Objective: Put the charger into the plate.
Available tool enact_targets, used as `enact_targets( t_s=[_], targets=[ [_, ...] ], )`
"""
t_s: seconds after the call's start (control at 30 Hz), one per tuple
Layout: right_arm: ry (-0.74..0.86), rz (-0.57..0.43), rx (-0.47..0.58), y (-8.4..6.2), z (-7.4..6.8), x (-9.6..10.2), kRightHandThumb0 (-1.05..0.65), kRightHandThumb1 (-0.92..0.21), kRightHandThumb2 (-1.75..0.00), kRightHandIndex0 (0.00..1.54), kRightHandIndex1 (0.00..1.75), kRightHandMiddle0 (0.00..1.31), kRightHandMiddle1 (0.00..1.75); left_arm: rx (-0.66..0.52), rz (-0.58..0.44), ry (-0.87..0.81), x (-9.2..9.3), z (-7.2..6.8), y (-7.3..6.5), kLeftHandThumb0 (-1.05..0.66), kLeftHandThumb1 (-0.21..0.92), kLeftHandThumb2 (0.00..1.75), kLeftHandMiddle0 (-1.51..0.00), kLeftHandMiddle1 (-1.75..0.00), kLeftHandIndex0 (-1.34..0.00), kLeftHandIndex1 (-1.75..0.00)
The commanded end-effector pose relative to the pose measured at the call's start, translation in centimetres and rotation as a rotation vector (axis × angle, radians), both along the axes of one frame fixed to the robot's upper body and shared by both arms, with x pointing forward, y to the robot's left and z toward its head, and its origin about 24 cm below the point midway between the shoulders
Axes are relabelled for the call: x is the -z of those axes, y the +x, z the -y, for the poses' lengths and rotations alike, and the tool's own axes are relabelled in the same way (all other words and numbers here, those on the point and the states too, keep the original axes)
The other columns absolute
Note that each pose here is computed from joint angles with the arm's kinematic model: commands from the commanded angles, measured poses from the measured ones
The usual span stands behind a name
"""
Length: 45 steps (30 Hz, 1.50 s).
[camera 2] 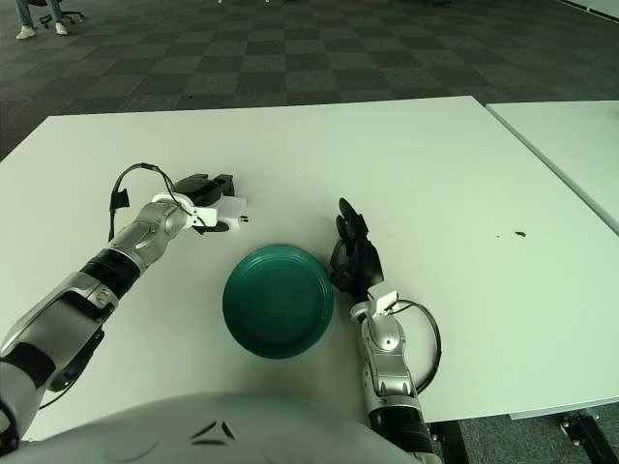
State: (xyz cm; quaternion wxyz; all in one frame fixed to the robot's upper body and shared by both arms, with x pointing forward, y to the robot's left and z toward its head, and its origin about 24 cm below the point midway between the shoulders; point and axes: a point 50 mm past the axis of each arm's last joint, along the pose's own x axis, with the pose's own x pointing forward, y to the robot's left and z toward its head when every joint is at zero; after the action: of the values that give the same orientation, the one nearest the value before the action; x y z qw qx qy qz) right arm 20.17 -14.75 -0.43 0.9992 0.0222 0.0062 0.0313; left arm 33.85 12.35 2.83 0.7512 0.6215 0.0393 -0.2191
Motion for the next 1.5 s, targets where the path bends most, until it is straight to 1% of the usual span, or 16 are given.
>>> enact_targets(
  t_s=[0.0, 0.2, 0.4, 0.67, 0.8, 0.87, 0.93, 0.97, 1.07, 1.27, 1.4, 1.47],
  targets=[
    [0.029, -0.175, 0.013, -1.8, 0.3, 3.1, -1.01, -0.92, -0.99, 0.07, 0.00, 0.00, 0.15, -0.089, -0.079, -0.010, 2.4, -0.9, -1.2, -0.46, 0.39, 1.21, -0.80, -1.75, -0.55, -1.74],
    [0.050, -0.180, 0.004, -1.7, 0.4, 3.2, -1.00, -0.92, -0.98, 0.07, 0.00, 0.00, 0.16, -0.129, -0.044, -0.054, 2.4, -0.5, -1.1, -0.48, 0.30, 1.33, -0.92, -1.75, -0.62, -1.75],
    [0.056, -0.182, -0.001, -1.7, 0.4, 3.2, -1.00, -0.92, -0.98, 0.06, 0.00, 0.00, 0.16, -0.129, -0.025, -0.075, 2.2, -0.4, -1.0, -0.49, 0.26, 1.38, -0.99, -1.75, -0.65, -1.75],
    [0.058, -0.189, 0.012, -1.7, 0.4, 3.3, -0.98, -0.92, -0.97, 0.07, 0.00, 0.00, 0.18, -0.096, 0.043, -0.121, 1.0, -0.1, -0.7, -0.51, 0.23, 1.41, -1.06, -1.75, -0.68, -1.75],
    [0.047, -0.186, 0.018, -1.7, 0.4, 3.3, -0.97, -0.92, -0.97, 0.07, 0.00, 0.00, 0.20, -0.080, 0.101, -0.152, -0.3, 0.3, -0.5, -0.51, 0.24, 1.41, -1.10, -1.75, -0.68, -1.75],
    [0.047, -0.190, 0.018, -1.7, 0.4, 3.4, -0.98, -0.92, -0.97, 0.07, 0.00, 0.00, 0.20, -0.070, 0.127, -0.186, -1.5, 0.5, -0.4, -0.51, 0.24, 1.41, -1.11, -1.75, -0.67, -1.75],
    [0.047, -0.196, 0.020, -1.7, 0.3, 3.5, -0.98, -0.92, -0.97, 0.07, 0.00, 0.00, 0.20, -0.054, 0.159, -0.234, -3.3, 0.7, -0.4, -0.51, 0.24, 1.40, -1.12, -1.75, -0.67, -1.75],
    [0.047, -0.199, 0.023, -1.8, 0.3, 3.5, -0.98, -0.92, -0.97, 0.07, 0.00, 0.00, 0.21, -0.041, 0.178, -0.264, -4.4, 0.8, -0.6, -0.51, 0.24, 1.40, -1.13, -1.75, -0.67, -1.75],
    [0.048, -0.206, 0.025, -1.8, 0.3, 3.5, -0.98, -0.92, -0.97, 0.08, 0.00, 0.00, 0.22, -0.015, 0.208, -0.323, -6.4, 0.8, -1.3, -0.50, 0.24, 1.40, -1.16, -1.75, -0.67, -1.75],
    [0.070, -0.205, 0.026, -1.7, 0.2, 3.4, -0.98, -0.92, -0.97, 0.07, 0.00, 0.00, 0.23, 0.020, 0.215, -0.431, -7.8, 0.6, -2.6, -0.51, 0.23, 1.42, -1.18, -1.75, -0.68, -1.75],
    [0.084, -0.209, 0.030, -1.7, 0.1, 3.5, -0.98, -0.92, -0.96, 0.08, 0.00, 0.00, 0.24, 0.053, 0.213, -0.483, -8.7, 0.8, -3.7, -0.52, 0.21, 1.44, -1.19, -1.75, -0.69, -1.75],
    [0.092, -0.214, 0.034, -1.7, 0.1, 3.5, -0.97, -0.92, -0.96, 0.08, 0.00, 0.00, 0.25, 0.089, 0.218, -0.520, -9.4, 1.1, -4.3, -0.52, 0.21, 1.44, -1.20, -1.75, -0.70, -1.75]
  ],
)
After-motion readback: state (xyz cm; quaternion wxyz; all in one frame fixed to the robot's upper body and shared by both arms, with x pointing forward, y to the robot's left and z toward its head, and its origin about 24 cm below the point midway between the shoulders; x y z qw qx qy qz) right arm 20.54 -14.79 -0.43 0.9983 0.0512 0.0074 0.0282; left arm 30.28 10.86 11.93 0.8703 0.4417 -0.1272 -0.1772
